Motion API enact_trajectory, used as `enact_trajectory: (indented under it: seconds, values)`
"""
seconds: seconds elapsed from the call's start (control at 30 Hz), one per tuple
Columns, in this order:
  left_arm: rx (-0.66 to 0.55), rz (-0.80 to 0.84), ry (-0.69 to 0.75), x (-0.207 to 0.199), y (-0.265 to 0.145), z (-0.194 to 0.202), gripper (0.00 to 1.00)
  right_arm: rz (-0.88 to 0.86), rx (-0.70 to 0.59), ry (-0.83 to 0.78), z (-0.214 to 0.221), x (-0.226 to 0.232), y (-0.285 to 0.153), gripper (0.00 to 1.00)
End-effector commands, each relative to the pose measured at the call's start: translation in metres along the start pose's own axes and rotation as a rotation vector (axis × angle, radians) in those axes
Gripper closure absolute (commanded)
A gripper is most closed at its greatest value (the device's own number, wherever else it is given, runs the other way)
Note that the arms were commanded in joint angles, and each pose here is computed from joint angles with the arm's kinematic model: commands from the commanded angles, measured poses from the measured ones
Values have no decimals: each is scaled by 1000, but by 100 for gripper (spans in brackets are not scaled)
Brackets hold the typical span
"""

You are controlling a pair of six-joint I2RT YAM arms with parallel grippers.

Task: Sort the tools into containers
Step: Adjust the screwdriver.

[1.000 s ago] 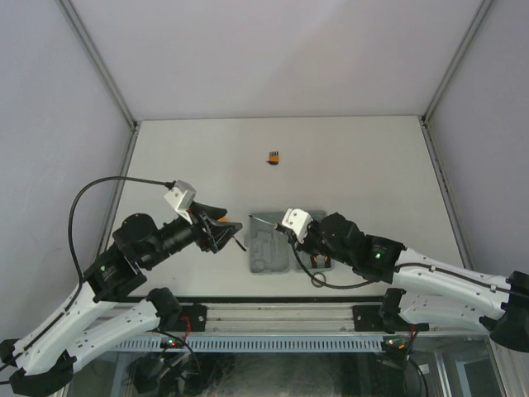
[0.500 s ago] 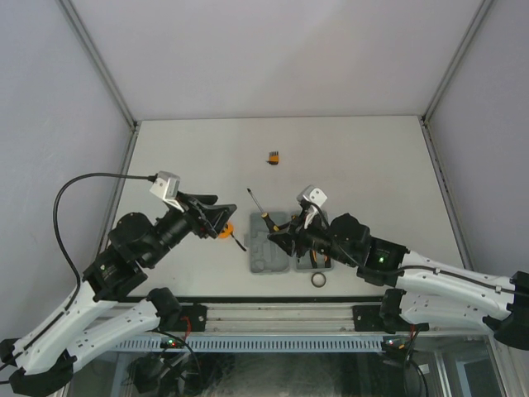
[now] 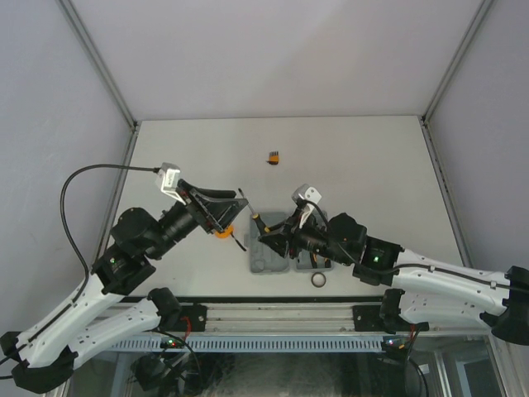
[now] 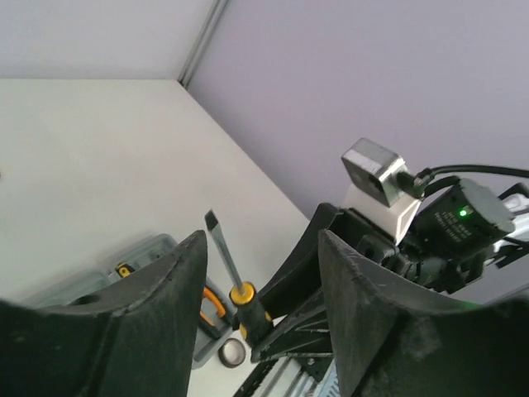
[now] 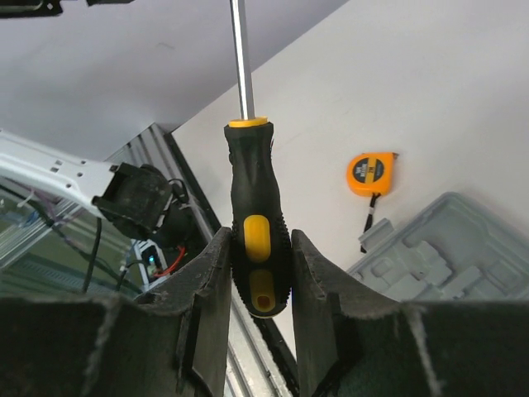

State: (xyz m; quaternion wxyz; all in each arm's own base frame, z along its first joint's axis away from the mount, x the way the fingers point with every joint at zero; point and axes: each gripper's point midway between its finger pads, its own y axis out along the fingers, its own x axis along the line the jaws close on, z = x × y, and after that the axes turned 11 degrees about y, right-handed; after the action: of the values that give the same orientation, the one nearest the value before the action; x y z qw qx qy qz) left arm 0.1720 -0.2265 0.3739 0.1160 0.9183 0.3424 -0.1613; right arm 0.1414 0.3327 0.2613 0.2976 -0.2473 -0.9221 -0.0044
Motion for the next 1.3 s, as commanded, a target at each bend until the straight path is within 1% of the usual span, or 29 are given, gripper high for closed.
enact_trajectory:
  seconds: [0.0, 0.07, 0.2, 0.37, 0.43, 0.53, 0.67, 0.73, 0.83, 0.9, 0.97, 1.13, 1.27]
  values:
    - [-66, 61, -46, -15, 3, -18, 43, -149, -58, -3, -26, 42, -1, 100]
    - [-60, 52, -40, -13, 3, -18, 46, -163, -54, -8, -25, 44, -1, 100]
    - [-50, 26, -43, -8, 2, -14, 48, -183, -70, -13, -29, 49, -2, 100]
    - [-32, 30, -58, -7, 3, -6, 51, -203, -77, -16, -31, 53, -3, 100]
    - [-17, 40, -60, -8, 5, -2, 54, -200, -77, -14, -31, 52, -3, 100]
    - [-5, 58, -63, -11, 7, 1, 67, -199, -72, -13, -29, 52, -2, 100]
    - [4, 76, -63, -14, 9, 3, 79, -186, -72, -11, -29, 50, -1, 100]
    - [8, 75, -61, -14, 10, 4, 88, -173, -76, -12, -30, 47, -2, 99]
    - [17, 73, -54, -13, 11, 6, 97, -161, -80, -19, -31, 45, -4, 97]
    - [23, 67, -47, -12, 12, 7, 100, -158, -79, -21, -31, 44, -5, 95]
    - [29, 59, -41, -10, 12, 9, 100, -155, -78, -23, -31, 43, -5, 92]
    - [38, 3, -35, -1, 11, 9, 100, -133, -88, -20, -34, 40, -9, 67]
    - [60, 4, -25, -1, 10, 12, 100, -114, -113, -23, -40, 37, -12, 54]
